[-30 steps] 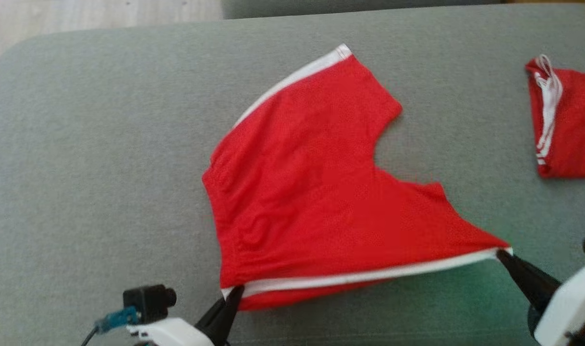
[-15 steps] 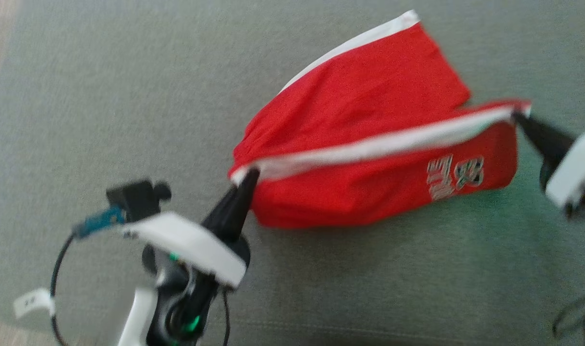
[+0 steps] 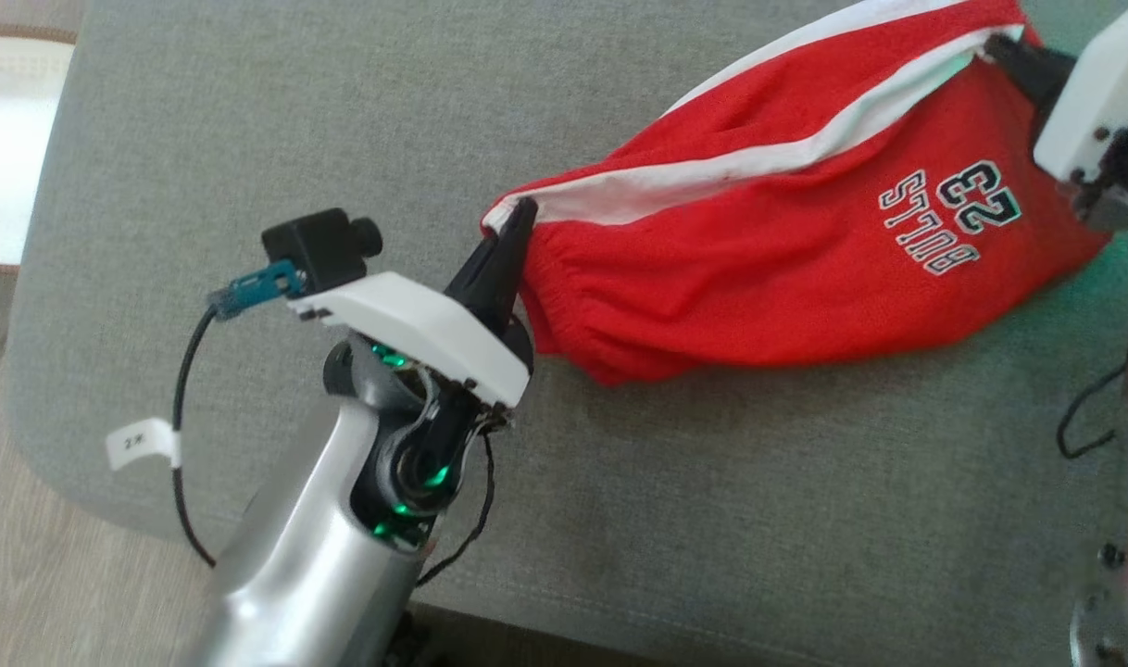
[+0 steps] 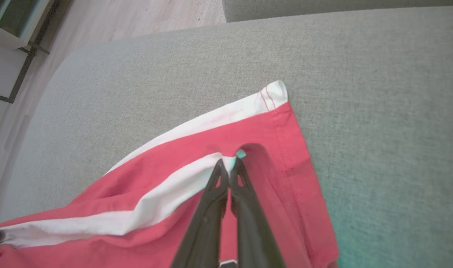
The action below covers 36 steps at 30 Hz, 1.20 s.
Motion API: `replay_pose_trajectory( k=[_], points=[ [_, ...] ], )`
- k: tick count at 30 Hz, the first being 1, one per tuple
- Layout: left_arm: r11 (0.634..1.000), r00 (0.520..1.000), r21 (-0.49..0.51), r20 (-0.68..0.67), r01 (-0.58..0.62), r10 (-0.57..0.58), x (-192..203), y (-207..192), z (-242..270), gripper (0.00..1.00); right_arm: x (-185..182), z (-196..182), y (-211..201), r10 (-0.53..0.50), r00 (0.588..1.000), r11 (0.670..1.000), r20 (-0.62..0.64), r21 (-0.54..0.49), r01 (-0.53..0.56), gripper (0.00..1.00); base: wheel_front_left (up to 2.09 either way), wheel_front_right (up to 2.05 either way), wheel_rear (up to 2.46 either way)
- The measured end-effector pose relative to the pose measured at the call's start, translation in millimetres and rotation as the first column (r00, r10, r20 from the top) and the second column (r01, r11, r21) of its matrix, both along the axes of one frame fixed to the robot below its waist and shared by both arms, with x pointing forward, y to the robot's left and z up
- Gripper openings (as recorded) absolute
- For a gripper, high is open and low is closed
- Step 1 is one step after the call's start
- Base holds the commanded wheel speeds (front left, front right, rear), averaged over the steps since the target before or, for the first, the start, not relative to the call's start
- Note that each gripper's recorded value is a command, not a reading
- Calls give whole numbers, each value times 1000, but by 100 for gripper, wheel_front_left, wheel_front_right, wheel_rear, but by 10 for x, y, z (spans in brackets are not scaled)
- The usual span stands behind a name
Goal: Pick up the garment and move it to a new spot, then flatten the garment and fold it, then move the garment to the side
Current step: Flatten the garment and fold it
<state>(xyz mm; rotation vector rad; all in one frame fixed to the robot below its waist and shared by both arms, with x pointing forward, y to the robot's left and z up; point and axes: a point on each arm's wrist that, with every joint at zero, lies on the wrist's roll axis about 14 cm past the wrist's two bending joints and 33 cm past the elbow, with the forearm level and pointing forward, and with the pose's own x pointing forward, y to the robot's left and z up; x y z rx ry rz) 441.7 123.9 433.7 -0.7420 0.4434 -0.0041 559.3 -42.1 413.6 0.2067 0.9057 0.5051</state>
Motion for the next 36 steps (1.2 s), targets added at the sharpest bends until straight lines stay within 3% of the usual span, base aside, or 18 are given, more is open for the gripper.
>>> replay_pose_trajectory(
  k=[7,16,17,18,19,20,29,32,36],
  points=[
    [1000,1000,7,20,-7,6,112,-44,-47,0,291,38,35,-17,998,1000,54,-5,17,0,0,0,0],
    [999,1000,41,-4,-11,11,137,-40,-194,0,361,-138,6,-41,998,999,45,-21,42,3,0,0,0],
    [999,1000,46,-3,-15,15,157,-33,-205,13,370,-159,9,-43,998,999,51,-21,44,56,0,0,0],
    [998,1000,53,0,-25,25,182,-18,-208,40,385,-163,17,-44,997,999,67,-21,46,100,0,0,0],
    [998,1000,58,6,-29,29,208,-12,-202,92,408,-155,10,-51,995,998,88,-19,53,100,0,0,0],
    [997,999,66,16,-36,35,233,-3,-188,100,437,-137,-5,-61,992,998,112,-17,64,100,0,0,0],
    [973,988,207,137,-102,74,210,130,10,100,538,182,-236,-86,969,995,233,-27,95,100,0,0,0],
    [947,978,291,194,-134,79,90,189,64,100,394,139,-277,-36,980,996,195,-71,51,100,0,0,0],
    [952,987,285,146,-113,73,-127,86,-81,100,150,-149,-345,-12,994,993,105,-114,24,100,0,0,0]
  ],
)
